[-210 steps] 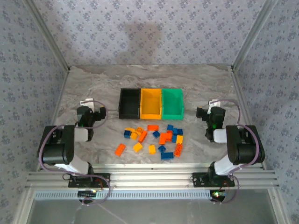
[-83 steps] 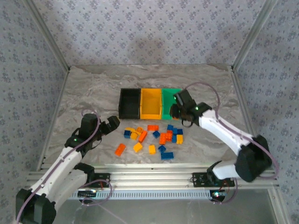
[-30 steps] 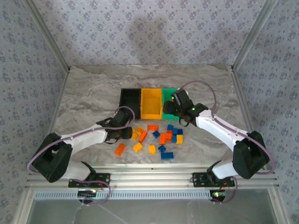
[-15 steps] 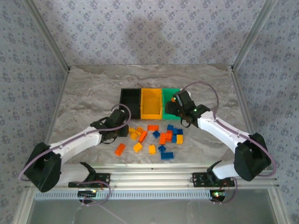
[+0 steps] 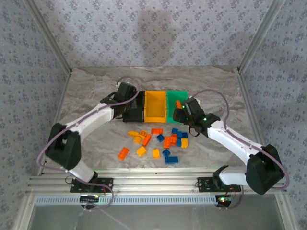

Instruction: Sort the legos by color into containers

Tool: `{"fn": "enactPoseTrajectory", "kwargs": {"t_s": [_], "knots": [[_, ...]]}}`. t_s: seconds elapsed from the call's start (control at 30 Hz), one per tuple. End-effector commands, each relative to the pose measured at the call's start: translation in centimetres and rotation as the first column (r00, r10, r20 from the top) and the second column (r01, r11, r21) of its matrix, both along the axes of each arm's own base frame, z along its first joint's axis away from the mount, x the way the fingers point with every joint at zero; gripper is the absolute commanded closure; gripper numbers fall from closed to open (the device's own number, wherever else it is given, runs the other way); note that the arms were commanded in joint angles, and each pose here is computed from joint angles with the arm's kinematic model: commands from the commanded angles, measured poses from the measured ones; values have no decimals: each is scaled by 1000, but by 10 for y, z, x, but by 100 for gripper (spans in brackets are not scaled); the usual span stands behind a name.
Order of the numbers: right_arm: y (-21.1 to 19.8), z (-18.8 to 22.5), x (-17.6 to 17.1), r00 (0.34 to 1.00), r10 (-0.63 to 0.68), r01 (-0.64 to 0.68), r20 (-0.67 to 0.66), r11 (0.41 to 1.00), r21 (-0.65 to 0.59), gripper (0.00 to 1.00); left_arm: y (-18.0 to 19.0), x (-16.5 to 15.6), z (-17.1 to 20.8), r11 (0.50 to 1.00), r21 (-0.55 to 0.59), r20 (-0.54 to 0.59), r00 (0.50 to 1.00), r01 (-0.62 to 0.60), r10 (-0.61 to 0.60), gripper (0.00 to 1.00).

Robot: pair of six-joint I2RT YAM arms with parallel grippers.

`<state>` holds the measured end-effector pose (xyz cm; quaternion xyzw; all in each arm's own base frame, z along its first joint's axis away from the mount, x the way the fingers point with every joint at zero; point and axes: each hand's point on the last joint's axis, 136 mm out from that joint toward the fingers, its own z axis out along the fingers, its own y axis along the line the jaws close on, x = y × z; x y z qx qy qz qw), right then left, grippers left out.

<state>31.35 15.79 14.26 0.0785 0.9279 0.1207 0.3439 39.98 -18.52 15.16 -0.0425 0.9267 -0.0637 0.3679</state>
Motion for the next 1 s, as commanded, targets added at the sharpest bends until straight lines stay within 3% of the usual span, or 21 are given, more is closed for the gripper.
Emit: {"fn": "enactPoseTrajectory", "kwargs": {"t_s": [0.0, 0.17, 0.5, 0.7, 0.97], "knots": [[-10, 3, -6, 999, -35, 34, 9, 999, 9, 18, -8, 24, 6, 1000, 17, 27, 1000, 7, -7, 73], [-15, 2, -13, 999, -43, 43, 4, 999, 16, 17, -15, 36, -9, 999, 35, -9, 1000, 7, -7, 64], [-21, 7, -18, 998, -56, 56, 18, 998, 29, 17, -22, 29, 2, 999, -24, 7, 1000, 27, -27, 75], [-25, 5, -18, 997, -71, 70, 17, 997, 34, 17, -65, 14, 37, 989, -53, 72, 988, 140, -136, 75], [-32, 0, -22, 996, -91, 90, 7, 995, 38, 17, -107, 17, 12, 975, -82, 13, 978, 208, -207, 73]]}}
